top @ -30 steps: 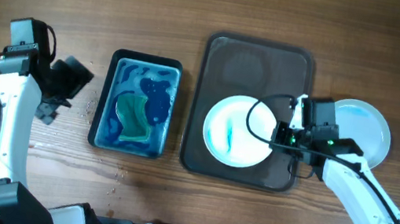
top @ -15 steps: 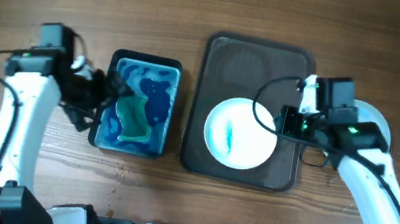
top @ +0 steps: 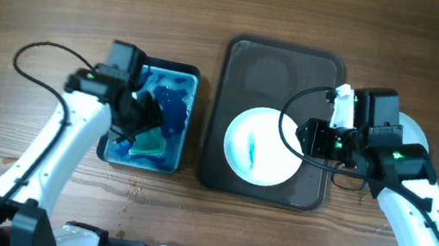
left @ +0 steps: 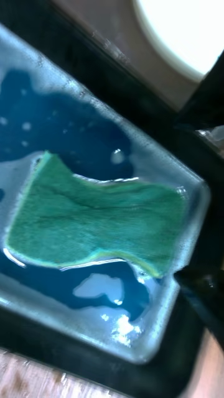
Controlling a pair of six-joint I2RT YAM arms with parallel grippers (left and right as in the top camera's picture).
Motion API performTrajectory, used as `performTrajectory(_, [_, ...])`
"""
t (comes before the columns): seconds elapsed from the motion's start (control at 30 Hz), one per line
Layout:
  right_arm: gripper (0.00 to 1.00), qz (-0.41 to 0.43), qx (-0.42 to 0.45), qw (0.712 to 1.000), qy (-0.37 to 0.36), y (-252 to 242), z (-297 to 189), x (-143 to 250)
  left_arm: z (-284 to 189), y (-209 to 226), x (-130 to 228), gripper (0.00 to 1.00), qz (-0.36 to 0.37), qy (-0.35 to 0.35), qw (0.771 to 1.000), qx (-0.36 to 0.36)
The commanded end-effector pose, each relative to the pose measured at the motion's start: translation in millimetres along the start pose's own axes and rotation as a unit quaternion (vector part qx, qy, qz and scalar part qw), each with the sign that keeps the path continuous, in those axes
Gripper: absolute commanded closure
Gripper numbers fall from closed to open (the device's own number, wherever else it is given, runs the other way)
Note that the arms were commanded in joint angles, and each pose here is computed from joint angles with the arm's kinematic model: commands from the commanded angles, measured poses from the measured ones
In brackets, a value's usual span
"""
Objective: Clean dirty plates on tray and stack at the side
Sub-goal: 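Grasp the green sponge in the water tray with the left gripper and lift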
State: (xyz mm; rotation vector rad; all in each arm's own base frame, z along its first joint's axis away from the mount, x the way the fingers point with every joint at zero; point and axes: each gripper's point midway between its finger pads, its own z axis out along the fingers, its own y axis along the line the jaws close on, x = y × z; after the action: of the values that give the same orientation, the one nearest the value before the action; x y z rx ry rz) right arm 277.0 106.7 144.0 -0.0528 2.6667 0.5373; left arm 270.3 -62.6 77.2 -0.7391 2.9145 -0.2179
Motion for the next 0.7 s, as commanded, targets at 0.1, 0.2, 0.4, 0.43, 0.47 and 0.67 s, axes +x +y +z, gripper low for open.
performTrajectory(0.1, [0.55,0.018,-0.011,1.0,0.002,5,0,0,47,23,26,0.54,0.006,-0.009,0.998,-0.067])
performTrajectory(0.2, [0.55,0.019,-0.01,1.0,0.004,4,0,1,63,39,26,0.51,-0.009,-0.019,0.995,-0.1])
performTrajectory(0.4, [0.55,0.021,-0.008,1.0,0.013,3,0,5,85,36,24,0.96,-0.003,-0.012,0.995,-0.098])
performTrajectory(0.43, [0.55,0.02,-0.008,1.0,0.013,3,0,5,83,33,21,0.96,-0.003,-0.015,0.995,-0.095])
performTrajectory(0.47, [0.55,0.019,-0.008,1.0,0.013,3,0,5,80,30,20,0.96,-0.003,-0.014,0.996,-0.091])
performTrajectory(0.67, [0.56,0.02,-0.008,1.0,0.013,3,0,5,21,-3,-6,0.88,0.012,-0.027,0.997,-0.067])
